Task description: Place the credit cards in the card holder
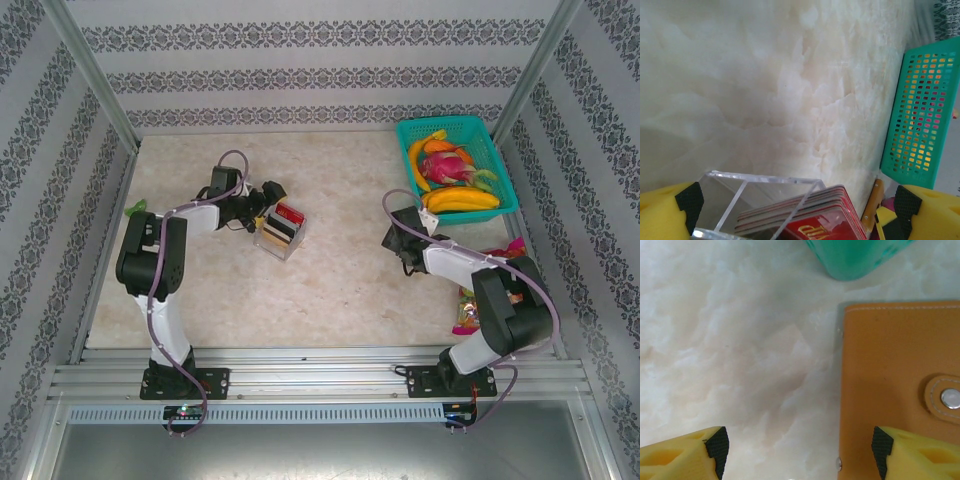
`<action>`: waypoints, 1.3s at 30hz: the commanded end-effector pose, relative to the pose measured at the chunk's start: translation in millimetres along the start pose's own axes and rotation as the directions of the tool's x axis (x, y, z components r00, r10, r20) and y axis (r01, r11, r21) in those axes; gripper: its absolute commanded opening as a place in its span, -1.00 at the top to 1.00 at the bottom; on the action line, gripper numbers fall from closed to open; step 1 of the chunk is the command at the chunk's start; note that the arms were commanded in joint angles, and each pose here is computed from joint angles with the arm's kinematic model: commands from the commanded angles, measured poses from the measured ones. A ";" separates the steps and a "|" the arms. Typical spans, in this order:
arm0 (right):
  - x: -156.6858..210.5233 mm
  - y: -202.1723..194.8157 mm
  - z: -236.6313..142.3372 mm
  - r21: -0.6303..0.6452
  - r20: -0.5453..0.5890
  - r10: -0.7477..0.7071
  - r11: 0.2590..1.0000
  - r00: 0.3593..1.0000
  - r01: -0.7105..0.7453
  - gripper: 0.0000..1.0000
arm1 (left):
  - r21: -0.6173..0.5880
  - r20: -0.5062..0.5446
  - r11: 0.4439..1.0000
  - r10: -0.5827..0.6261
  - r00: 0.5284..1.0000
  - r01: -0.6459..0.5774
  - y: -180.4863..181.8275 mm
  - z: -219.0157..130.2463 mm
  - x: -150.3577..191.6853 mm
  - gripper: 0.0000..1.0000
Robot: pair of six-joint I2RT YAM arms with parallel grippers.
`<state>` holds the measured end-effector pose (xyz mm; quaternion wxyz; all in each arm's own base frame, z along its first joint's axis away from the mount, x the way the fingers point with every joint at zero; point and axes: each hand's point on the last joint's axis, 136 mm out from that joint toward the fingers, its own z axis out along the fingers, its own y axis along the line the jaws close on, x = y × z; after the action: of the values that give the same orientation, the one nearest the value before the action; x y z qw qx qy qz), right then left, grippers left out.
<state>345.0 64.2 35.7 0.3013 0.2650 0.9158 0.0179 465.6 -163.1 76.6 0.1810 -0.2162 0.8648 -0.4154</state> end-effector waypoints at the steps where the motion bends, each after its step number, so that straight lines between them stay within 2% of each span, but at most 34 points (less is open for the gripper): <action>1: 15.3 -12.6 -7.2 0.099 0.011 -0.013 0.995 1.000 0.012 -0.55 | -0.043 0.035 0.996 0.080 0.996 -0.079 -7.7 -18.1 3.5 -1.00; 9: 31.1 -1.4 -12.3 0.066 -0.082 -0.038 0.997 0.996 0.044 -0.53 | -0.094 0.069 0.989 0.121 0.990 -0.114 -7.9 -39.6 8.3 -0.99; 12: 52.6 23.9 -15.6 -0.023 -0.141 -0.071 0.997 0.987 0.069 -0.50 | -0.115 0.102 0.985 0.144 0.984 -0.132 -12.4 -53.7 7.9 -0.99; 18: 126.0 82.8 -40.6 -0.231 -0.280 -0.191 0.965 0.941 0.127 -0.45 | -0.155 0.138 0.972 0.198 0.970 -0.176 -18.0 -85.4 16.9 -1.00; 21: 159.9 119.9 -72.2 -0.376 -0.301 -0.291 0.911 0.908 0.168 -0.43 | -0.138 0.116 0.976 0.185 0.976 -0.168 -13.6 -92.7 34.1 -1.00; 24: 178.5 147.6 -101.7 -0.494 -0.321 -0.382 0.848 0.867 0.190 -0.41 | -0.126 0.112 0.981 0.164 0.980 -0.150 -4.8 -100.6 51.6 -1.00; 26: 175.6 163.0 -124.7 -0.585 -0.288 -0.430 0.787 0.856 0.199 -0.44 | -0.127 0.114 0.981 0.161 0.980 -0.146 -0.6 -108.2 61.8 -1.00; 28: 157.1 159.7 -136.9 -0.585 -0.238 -0.421 0.782 0.875 0.217 -0.46 | -0.112 0.109 0.979 0.184 0.977 -0.172 -3.4 -114.8 73.0 -1.00; 30: 127.3 141.9 -139.7 -0.538 -0.200 -0.383 0.812 0.902 0.225 -0.42 | -0.105 0.083 0.972 0.220 0.972 -0.211 -7.3 -116.4 88.7 -0.98; 33: 93.4 101.0 -121.4 -0.418 -0.166 -0.319 0.880 0.933 0.226 -0.33 | -0.103 0.021 0.960 0.265 0.964 -0.262 -12.7 -107.3 117.0 -0.84; 35: 87.7 94.4 -113.1 -0.439 -0.209 -0.317 0.876 0.925 0.201 -0.21 | -0.082 -0.018 0.956 0.280 0.960 -0.280 -18.9 -96.2 137.4 -0.75; 39: 102.0 101.6 -105.6 -0.499 -0.295 -0.356 0.849 0.887 0.175 0.08 | -0.035 -0.114 0.956 0.286 0.951 -0.292 -28.4 -67.6 180.9 -0.59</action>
<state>289.5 208.2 115.4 0.2433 0.0873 0.9362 0.2383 296.7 -210.0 127.6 0.2072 -0.0728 0.9046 -0.3654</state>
